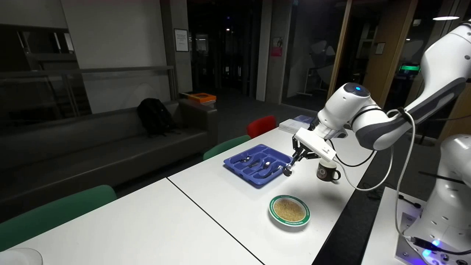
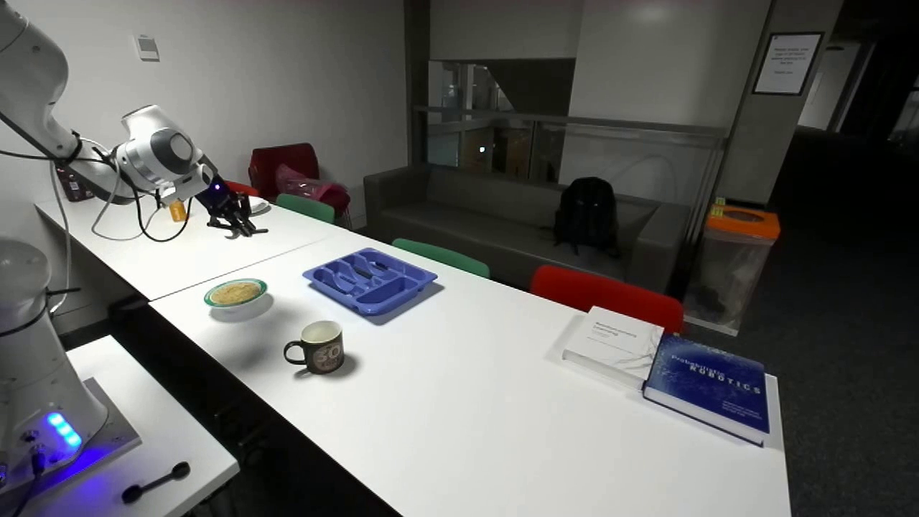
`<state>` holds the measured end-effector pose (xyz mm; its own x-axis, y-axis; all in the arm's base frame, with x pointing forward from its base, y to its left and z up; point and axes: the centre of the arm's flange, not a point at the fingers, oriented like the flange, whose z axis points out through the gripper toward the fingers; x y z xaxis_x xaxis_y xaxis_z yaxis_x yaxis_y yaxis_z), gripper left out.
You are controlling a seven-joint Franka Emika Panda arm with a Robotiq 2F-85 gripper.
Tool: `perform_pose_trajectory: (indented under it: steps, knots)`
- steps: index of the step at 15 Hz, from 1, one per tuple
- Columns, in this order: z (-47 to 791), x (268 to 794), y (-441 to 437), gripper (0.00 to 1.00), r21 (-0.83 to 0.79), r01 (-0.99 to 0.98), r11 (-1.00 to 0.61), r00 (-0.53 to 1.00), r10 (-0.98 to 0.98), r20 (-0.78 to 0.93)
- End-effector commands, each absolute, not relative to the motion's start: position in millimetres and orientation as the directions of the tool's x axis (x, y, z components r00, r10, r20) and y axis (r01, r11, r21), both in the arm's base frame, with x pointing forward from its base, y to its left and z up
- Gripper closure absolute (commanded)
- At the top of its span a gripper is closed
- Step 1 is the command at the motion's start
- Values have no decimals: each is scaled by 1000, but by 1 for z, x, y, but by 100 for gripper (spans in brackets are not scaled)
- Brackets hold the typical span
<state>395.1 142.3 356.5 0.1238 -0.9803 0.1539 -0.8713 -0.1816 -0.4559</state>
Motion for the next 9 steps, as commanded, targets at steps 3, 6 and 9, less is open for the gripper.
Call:
perform_pose_trajectory:
  steps: [3,6,9]
  knots:
    - [361,459,132,97,-439,-896,-67,57,-998,37]
    - [349,493,132,97,-398,-917,-30,29,-1000,10]
    - [336,523,135,97,-358,-933,-15,26,-999,-28]
